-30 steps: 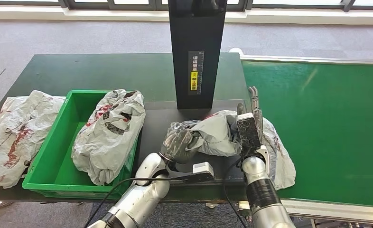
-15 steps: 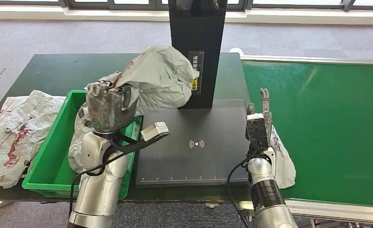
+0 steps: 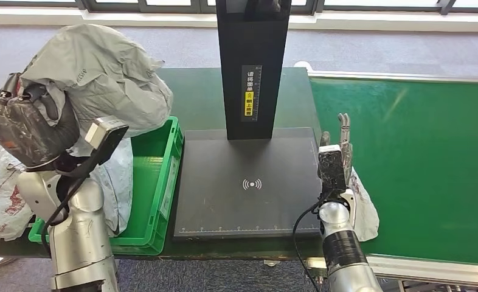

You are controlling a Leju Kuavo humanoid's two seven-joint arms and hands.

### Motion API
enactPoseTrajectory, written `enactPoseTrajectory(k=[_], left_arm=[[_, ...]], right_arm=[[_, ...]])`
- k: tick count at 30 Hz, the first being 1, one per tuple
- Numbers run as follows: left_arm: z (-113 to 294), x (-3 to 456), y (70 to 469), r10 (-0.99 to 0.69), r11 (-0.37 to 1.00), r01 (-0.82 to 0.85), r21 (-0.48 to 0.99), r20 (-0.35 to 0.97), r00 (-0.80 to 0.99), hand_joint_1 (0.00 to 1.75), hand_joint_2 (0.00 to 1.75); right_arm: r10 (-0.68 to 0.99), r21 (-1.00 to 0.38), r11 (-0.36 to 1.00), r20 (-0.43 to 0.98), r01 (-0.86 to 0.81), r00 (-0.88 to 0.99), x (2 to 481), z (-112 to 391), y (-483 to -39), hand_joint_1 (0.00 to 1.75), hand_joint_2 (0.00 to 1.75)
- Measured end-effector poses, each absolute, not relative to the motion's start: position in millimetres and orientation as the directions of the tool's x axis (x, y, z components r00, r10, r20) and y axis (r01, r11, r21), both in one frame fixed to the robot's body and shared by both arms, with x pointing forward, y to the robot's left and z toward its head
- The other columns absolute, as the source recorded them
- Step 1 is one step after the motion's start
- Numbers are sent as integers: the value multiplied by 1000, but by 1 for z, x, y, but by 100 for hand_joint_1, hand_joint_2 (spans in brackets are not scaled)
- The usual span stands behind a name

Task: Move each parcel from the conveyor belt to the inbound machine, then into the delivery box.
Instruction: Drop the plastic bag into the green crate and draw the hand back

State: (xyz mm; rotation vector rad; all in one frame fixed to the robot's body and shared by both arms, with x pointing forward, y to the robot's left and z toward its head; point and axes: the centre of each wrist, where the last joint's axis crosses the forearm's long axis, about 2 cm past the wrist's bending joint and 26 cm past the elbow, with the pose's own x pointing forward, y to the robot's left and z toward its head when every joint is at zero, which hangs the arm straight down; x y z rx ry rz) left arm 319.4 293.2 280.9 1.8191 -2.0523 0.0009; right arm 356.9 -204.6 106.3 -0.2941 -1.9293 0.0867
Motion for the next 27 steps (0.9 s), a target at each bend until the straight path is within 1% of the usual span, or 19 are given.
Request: enactPoseTrajectory(k=[4, 6, 8, 10, 14, 16, 19, 23, 25, 27], left_arm=[[268, 326, 304, -942, 39, -927, 373, 324, 91, 175, 175], [255, 333, 305, -917, 30, -899, 438, 371, 150, 175, 175], [242, 340, 304, -891, 46, -870, 491, 414, 186, 175, 175], [230, 345, 305, -880, 61, -846, 530, 428, 205, 175, 175], [217, 358, 302, -850, 92, -806, 585, 468, 242, 175, 175], [207, 372, 298, -821, 130, -761, 635, 500, 277, 175, 175], [187, 390, 291, -808, 186, -662, 726, 497, 317, 173, 175], [163, 403, 282, -818, 244, -510, 825, 458, 349, 0, 175], [152, 404, 280, -819, 256, -449, 856, 438, 370, 0, 175], [144, 404, 280, -821, 255, -418, 872, 424, 383, 0, 87]], right_arm=[[251, -208, 965, 907, 159, -339, 356, 109, -205, 0, 0], [253, -208, 964, 906, 163, -339, 357, 112, -205, 0, 0], [253, -204, 964, 905, 172, -341, 357, 114, -207, 0, 0], [252, -199, 963, 905, 182, -344, 357, 116, -209, 0, 0], [253, -197, 962, 903, 190, -347, 356, 117, -211, 0, 0], [254, -197, 961, 903, 192, -347, 355, 118, -213, 0, 0], [255, -197, 961, 902, 195, -348, 353, 120, -216, 0, 0], [257, -193, 959, 901, 206, -349, 352, 122, -221, 0, 0], [256, -190, 959, 901, 210, -350, 352, 123, -223, 0, 0], [256, -190, 958, 902, 214, -348, 351, 122, -226, 0, 0]])
